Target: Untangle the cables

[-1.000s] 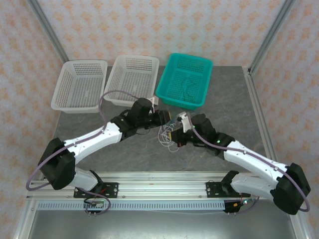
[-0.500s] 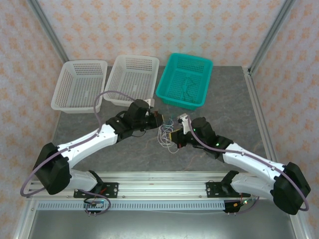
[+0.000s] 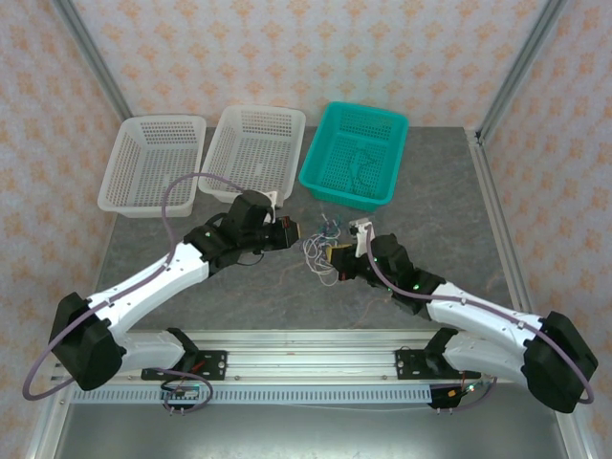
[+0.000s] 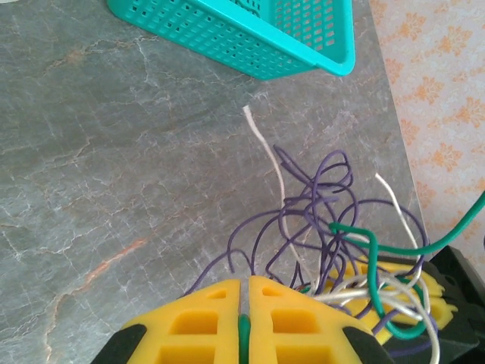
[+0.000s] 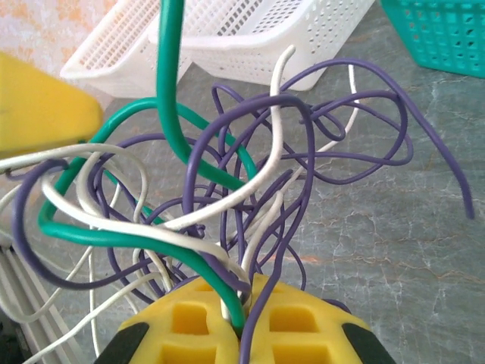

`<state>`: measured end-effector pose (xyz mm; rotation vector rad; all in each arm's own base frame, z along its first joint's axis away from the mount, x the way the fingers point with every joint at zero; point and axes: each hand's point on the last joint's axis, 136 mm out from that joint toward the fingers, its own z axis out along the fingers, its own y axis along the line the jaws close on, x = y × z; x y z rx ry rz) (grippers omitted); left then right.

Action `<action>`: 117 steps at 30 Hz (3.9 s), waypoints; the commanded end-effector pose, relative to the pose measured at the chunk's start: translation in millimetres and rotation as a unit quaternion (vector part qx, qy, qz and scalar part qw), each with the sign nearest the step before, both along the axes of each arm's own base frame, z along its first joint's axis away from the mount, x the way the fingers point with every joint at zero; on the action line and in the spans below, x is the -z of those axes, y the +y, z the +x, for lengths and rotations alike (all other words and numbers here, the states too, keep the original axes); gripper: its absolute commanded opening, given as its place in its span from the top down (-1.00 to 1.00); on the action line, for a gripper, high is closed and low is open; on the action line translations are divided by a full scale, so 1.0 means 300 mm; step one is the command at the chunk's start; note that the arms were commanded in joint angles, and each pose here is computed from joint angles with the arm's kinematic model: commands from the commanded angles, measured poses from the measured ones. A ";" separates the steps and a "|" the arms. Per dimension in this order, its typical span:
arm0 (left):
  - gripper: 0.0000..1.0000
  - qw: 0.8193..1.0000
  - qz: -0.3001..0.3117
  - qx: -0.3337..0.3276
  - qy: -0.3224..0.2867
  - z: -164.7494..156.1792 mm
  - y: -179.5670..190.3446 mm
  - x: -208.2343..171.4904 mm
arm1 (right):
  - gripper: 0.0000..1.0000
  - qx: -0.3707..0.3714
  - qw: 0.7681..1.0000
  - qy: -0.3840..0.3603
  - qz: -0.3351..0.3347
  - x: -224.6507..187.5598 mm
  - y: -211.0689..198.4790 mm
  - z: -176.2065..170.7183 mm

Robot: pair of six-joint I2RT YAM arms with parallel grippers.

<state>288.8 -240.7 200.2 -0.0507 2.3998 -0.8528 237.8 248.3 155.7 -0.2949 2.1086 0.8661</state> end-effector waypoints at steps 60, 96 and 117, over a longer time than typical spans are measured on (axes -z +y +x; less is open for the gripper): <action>1.00 0.997 0.018 -0.039 -0.060 0.065 0.115 -0.077 | 0.95 0.241 0.964 0.090 -0.069 0.282 -0.327 0.006; 1.00 0.993 0.062 -0.008 -0.103 -0.009 0.074 -0.089 | 0.20 0.178 0.970 0.105 -0.129 0.293 -0.054 0.156; 1.00 0.986 0.049 -0.107 -0.115 0.016 0.286 -0.152 | -0.25 0.144 0.984 0.083 -0.068 0.133 -0.092 0.068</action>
